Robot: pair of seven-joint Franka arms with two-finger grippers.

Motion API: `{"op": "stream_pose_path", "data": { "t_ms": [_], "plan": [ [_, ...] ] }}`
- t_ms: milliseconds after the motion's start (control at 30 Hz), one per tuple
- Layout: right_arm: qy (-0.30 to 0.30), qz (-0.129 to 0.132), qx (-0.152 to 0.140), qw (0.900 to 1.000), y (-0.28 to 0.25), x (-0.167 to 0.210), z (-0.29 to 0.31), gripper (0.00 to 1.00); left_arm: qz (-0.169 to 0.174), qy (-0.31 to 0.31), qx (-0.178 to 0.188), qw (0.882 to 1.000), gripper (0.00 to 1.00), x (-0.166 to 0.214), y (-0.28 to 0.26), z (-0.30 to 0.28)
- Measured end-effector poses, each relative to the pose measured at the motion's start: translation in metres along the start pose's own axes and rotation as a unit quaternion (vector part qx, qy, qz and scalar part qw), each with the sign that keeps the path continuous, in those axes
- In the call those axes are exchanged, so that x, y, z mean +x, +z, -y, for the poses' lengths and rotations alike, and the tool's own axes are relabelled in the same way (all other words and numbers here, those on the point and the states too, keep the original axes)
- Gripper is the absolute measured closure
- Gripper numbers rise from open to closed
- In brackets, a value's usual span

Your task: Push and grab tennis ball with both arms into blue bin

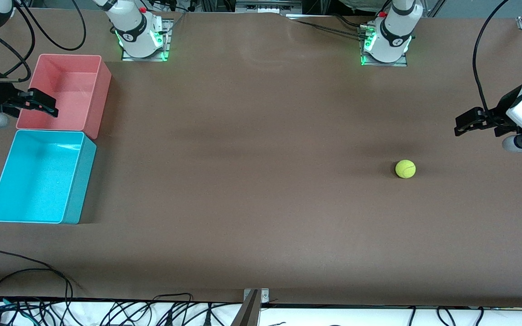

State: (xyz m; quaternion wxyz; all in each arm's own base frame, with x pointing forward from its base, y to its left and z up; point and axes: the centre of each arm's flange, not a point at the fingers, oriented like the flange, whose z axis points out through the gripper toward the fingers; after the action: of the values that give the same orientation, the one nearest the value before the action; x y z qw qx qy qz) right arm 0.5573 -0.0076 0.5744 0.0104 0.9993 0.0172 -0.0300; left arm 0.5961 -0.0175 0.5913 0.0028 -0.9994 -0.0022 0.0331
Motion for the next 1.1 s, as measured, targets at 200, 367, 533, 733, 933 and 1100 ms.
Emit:
{"op": "stream_pose_path", "data": {
  "t_ms": [200, 367, 533, 733, 933, 1100],
  "plan": [
    [0.000, 0.000, 0.000, 1.000, 0.0000, 0.0000, 0.0000, 0.00, 0.000, 0.000, 0.000, 1.000, 0.00, 0.0000, -0.0001, 0.0000],
    [0.000, 0.000, 0.000, 1.000, 0.0000, 0.0000, 0.0000, 0.00, -0.001, 0.000, 0.000, 1.000, 0.00, -0.0002, -0.0005, -0.0003],
    [0.000, 0.000, 0.000, 1.000, 0.0000, 0.0000, 0.0000, 0.00, -0.001, 0.002, 0.000, 1.000, 0.00, -0.0001, -0.0006, -0.0020],
    [0.000, 0.000, 0.000, 1.000, 0.0000, 0.0000, 0.0001, 0.00, -0.001, 0.001, 0.000, 1.000, 0.00, -0.0001, -0.0006, -0.0016],
    [0.000, 0.000, 0.000, 1.000, 0.0000, 0.0000, 0.0001, 0.00, -0.001, 0.001, 0.000, 1.000, 0.00, 0.0000, -0.0006, -0.0015],
    [0.000, 0.000, 0.000, 1.000, 0.0000, 0.0000, 0.0001, 0.00, -0.001, 0.000, 0.000, 1.000, 0.09, 0.0000, -0.0006, -0.0002]
  ]
}}
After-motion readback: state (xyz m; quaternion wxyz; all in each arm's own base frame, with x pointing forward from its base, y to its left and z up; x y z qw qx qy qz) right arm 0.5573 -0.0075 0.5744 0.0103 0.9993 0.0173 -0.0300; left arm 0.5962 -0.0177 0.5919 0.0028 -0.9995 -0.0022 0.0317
